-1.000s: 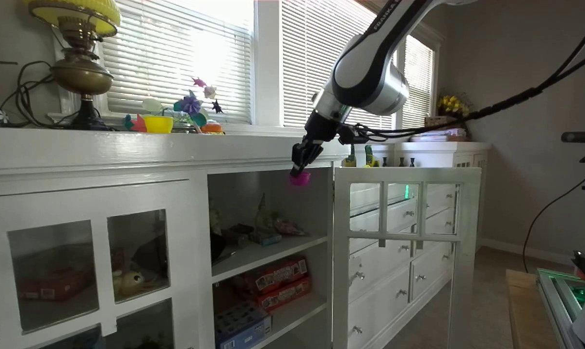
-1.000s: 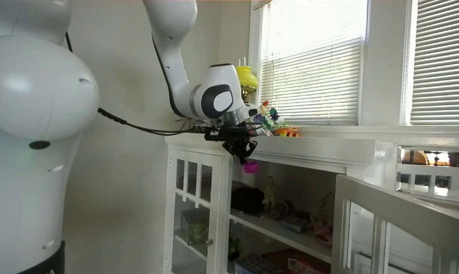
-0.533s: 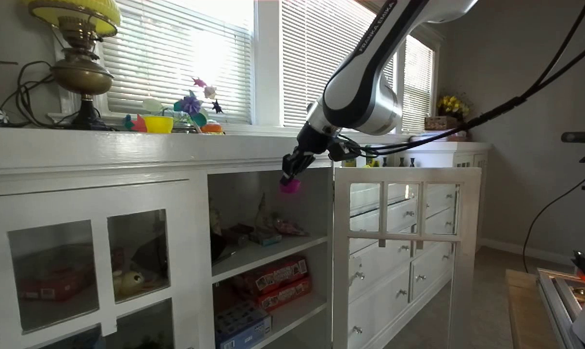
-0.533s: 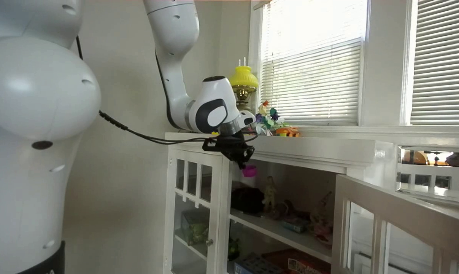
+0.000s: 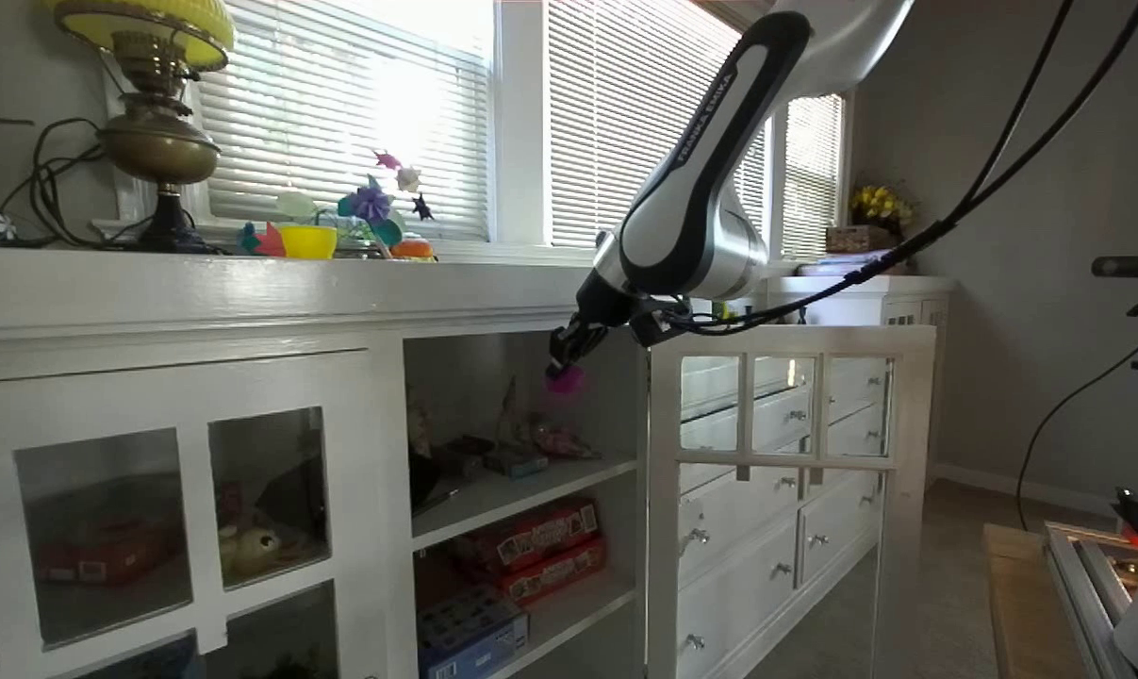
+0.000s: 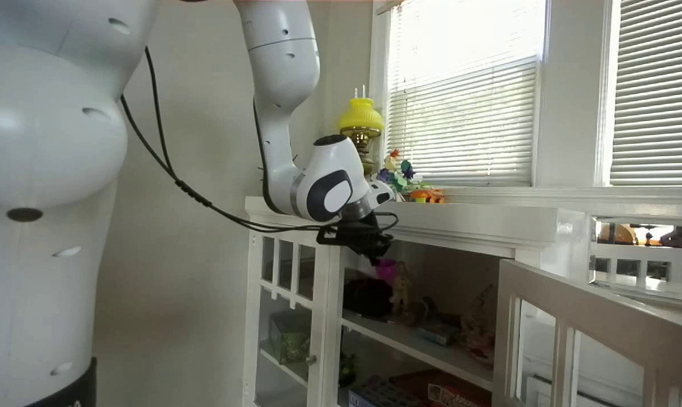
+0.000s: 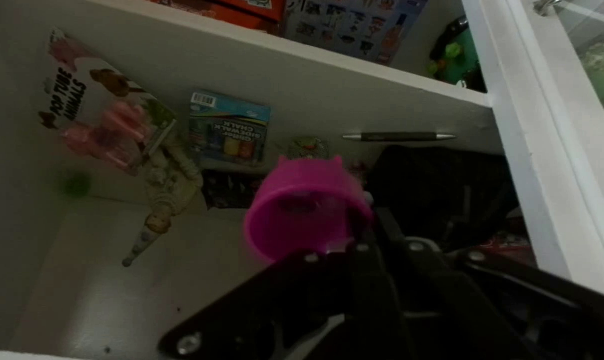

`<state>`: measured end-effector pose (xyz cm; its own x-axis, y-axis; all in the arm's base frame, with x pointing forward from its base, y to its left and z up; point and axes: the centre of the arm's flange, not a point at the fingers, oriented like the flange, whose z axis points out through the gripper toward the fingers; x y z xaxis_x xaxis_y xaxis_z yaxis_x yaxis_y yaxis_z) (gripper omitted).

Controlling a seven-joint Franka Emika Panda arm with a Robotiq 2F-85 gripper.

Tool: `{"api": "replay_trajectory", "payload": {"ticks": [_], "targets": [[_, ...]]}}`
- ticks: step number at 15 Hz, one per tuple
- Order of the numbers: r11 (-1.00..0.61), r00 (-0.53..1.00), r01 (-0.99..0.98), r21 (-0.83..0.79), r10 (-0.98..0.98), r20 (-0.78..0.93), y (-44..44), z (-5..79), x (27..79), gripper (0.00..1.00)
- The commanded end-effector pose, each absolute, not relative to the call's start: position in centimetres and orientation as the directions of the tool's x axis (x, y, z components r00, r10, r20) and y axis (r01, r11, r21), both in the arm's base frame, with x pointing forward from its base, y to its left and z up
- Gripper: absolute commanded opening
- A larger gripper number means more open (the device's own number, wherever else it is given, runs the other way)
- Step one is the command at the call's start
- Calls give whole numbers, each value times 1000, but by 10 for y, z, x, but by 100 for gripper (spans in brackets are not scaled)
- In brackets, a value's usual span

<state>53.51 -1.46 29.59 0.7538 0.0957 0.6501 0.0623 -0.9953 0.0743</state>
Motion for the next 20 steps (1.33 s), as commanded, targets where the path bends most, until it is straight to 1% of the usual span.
{"api": "replay_trajectory", "payload": {"ticks": [1, 5, 6, 12, 13, 16, 20], "targets": [[-995, 737, 71, 76, 104, 668, -46, 279, 554, 2], [-993, 749, 95, 63, 113, 653, -49, 272, 556, 2], [-995, 761, 74, 73, 104, 640, -41, 275, 550, 6], [-995, 761, 80, 62, 101, 640, -40, 272, 553, 6], [-995, 761, 80, 62, 101, 640, -40, 272, 553, 2], [-994, 768, 99, 37, 100, 632, -29, 252, 543, 2], [-990, 784, 138, 7, 114, 610, -18, 227, 543, 2]]}}
